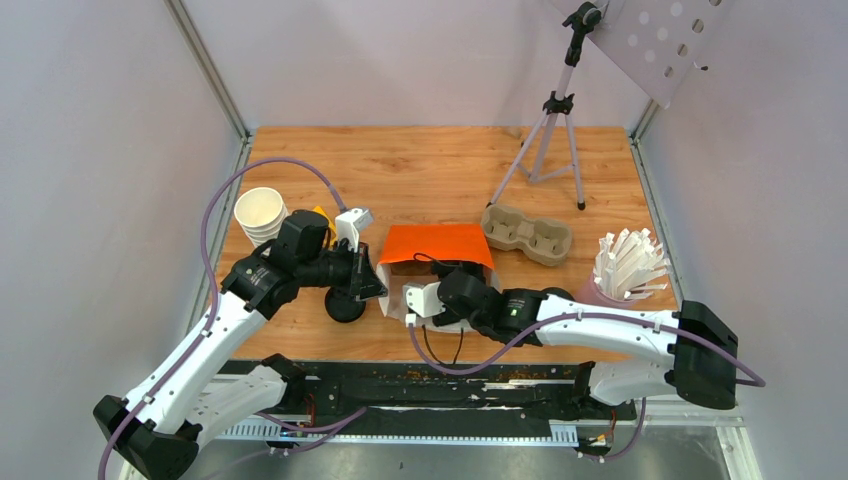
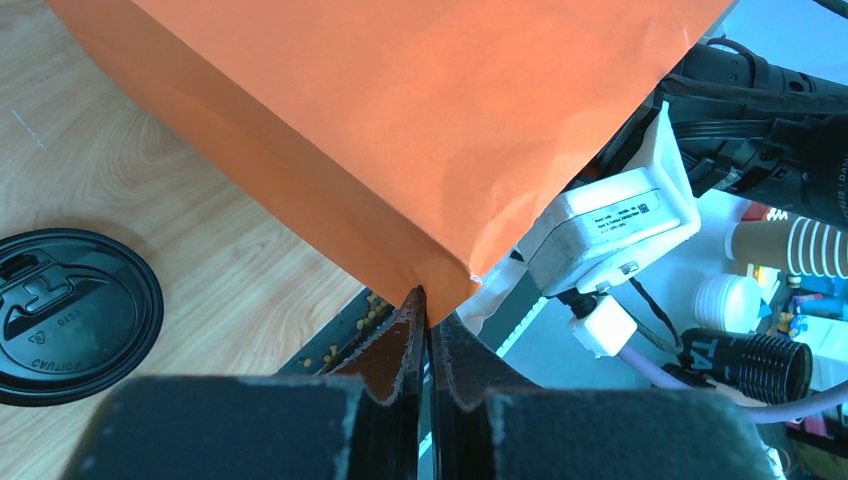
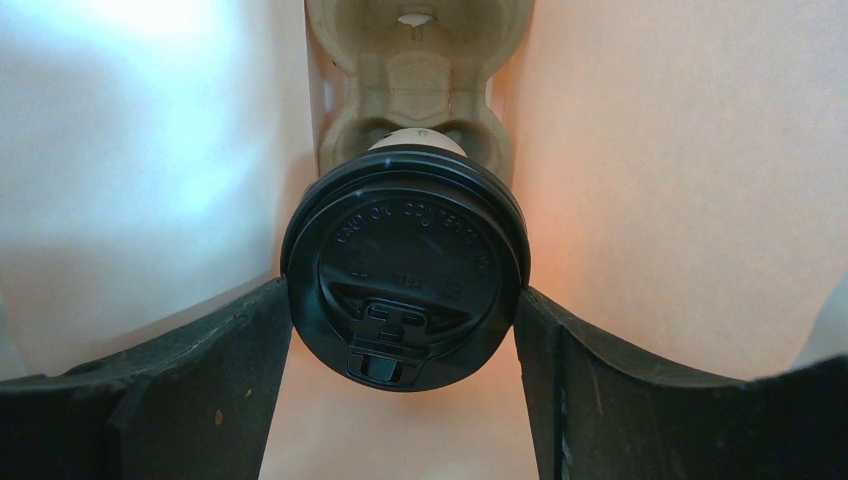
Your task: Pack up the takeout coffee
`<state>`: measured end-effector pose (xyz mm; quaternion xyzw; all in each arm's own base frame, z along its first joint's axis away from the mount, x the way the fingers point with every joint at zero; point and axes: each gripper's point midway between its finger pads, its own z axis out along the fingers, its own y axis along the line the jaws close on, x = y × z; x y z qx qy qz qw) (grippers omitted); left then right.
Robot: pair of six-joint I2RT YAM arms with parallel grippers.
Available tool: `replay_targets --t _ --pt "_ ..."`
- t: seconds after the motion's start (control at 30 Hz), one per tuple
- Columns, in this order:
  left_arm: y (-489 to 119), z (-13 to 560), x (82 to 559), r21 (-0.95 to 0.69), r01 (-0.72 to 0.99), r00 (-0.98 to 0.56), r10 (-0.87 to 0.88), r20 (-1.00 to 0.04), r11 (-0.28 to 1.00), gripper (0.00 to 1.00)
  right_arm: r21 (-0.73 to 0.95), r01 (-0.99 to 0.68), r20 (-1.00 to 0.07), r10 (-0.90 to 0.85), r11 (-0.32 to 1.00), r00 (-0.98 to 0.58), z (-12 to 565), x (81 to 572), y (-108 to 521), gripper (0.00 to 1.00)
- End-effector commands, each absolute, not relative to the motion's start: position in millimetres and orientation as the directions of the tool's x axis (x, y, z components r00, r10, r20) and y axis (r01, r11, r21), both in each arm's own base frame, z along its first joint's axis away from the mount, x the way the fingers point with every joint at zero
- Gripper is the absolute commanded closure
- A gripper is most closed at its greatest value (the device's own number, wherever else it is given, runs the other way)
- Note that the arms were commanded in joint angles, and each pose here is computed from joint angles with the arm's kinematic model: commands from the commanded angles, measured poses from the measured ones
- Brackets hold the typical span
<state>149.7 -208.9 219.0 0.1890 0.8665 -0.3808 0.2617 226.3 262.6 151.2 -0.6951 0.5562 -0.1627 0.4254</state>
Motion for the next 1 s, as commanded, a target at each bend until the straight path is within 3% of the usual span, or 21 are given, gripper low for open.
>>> replay_targets --t 0.0,0.4,0.97 --pt "-216 230 151 -0.572 0.556 -0.772 0.117 -0.625 0.603 0.91 -0.788 -0.615 -0.274 -0.911 0.029 0.309 162 232 264 0.28" --pt "-216 230 150 -0.576 0.554 -0.773 0.113 -0.625 0.601 0.91 -0.785 -0.618 -0.255 -0.931 0.041 0.262 155 234 256 0.28" --pt "-216 227 148 -0.583 0.553 -0.777 0.114 -0.62 0.595 0.91 -0.777 -0.623 -0.311 -0.915 0.09 0.256 152 235 254 0.28"
